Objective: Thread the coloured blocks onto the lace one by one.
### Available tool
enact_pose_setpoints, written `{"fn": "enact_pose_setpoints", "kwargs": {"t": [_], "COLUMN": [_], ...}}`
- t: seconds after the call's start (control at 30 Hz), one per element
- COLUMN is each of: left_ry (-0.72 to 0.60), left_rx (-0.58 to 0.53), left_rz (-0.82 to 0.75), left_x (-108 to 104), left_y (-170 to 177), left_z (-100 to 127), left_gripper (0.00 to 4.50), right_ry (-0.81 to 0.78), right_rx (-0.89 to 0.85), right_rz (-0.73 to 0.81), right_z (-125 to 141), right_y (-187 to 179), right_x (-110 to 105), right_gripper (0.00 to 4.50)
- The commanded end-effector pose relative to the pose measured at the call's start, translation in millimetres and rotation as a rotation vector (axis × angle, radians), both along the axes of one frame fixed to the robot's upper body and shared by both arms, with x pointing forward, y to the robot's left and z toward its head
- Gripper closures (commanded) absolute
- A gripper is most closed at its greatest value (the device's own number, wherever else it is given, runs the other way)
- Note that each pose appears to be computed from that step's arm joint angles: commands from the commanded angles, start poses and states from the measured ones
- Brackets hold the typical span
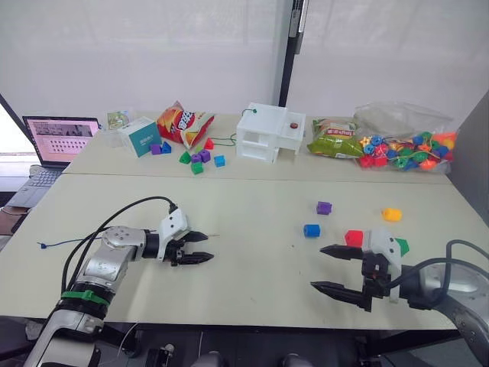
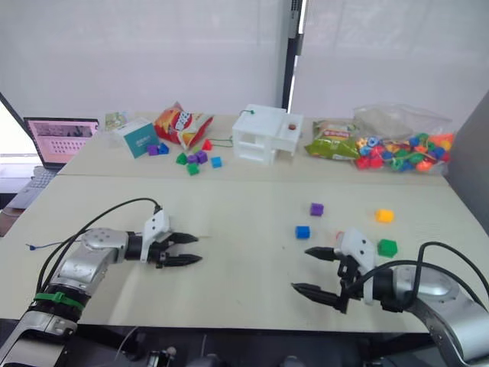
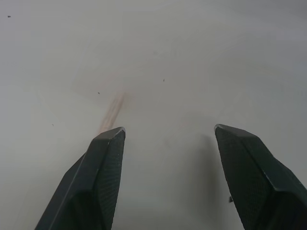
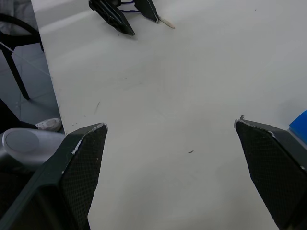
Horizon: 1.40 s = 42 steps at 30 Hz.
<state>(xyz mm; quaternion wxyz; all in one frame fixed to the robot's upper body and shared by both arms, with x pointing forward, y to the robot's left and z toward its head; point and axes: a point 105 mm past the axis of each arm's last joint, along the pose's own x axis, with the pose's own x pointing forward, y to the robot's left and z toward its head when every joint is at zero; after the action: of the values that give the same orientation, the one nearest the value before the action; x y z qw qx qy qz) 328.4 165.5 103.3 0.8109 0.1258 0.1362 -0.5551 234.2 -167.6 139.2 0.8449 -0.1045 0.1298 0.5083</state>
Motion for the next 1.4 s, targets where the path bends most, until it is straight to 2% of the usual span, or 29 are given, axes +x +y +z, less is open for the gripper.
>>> {"fn": "enact_pose_setpoints", "kwargs": {"t": [0.03,0.13,0.23,0.5,0.67,0.83,1.07,1.1,1.17,1.3,1.4], "left_ry": [-0.033,-0.03,-0.06,-0.082,-0.003,0.062,0.107,0.115,0.12,0.109,0.094], "left_rx": [-0.065,-0.075,0.024,0.104,0.219,0.159,0.167,0.18,0.199,0.238,0.258], "left_rz": [-0.028,-0.01,0.027,0.05,0.065,0.092,0.099,0.097,0.092,0.086,0.072], "left_x": [-3,-2,5,17,15,18,20,20,19,19,19], "left_y": [-1,3,13,8,19,20,22,23,25,29,31], "left_z": [25,32,20,8,-14,-19,-28,-31,-34,-39,-41], "left_gripper": [1.38,1.38,1.38,1.38,1.38,1.38,1.38,1.79,2.17,3.58,4.46], "right_ry": [-0.054,-0.053,-0.06,-0.069,-0.078,-0.08,-0.084,-0.085,-0.087,-0.091,-0.096], "right_rx": [0.012,0.024,0.028,0.04,0.047,0.046,0.047,0.048,0.049,0.048,0.047], "right_rz": [-0.003,-0.006,-0.01,-0.031,-0.044,-0.054,-0.066,-0.068,-0.07,-0.074,-0.079], "right_z": [7,5,5,9,12,12,12,13,13,14,15], "right_y": [2,5,6,7,7,6,5,5,5,5,5], "right_x": [-1,-2,-1,-1,-2,-3,-3,-3,-3,-3,-2], "right_gripper": [0.02,0.02,0.02,0.02,0.02,0.02,0.02,0.0,0.0,0.0,0.0]}}
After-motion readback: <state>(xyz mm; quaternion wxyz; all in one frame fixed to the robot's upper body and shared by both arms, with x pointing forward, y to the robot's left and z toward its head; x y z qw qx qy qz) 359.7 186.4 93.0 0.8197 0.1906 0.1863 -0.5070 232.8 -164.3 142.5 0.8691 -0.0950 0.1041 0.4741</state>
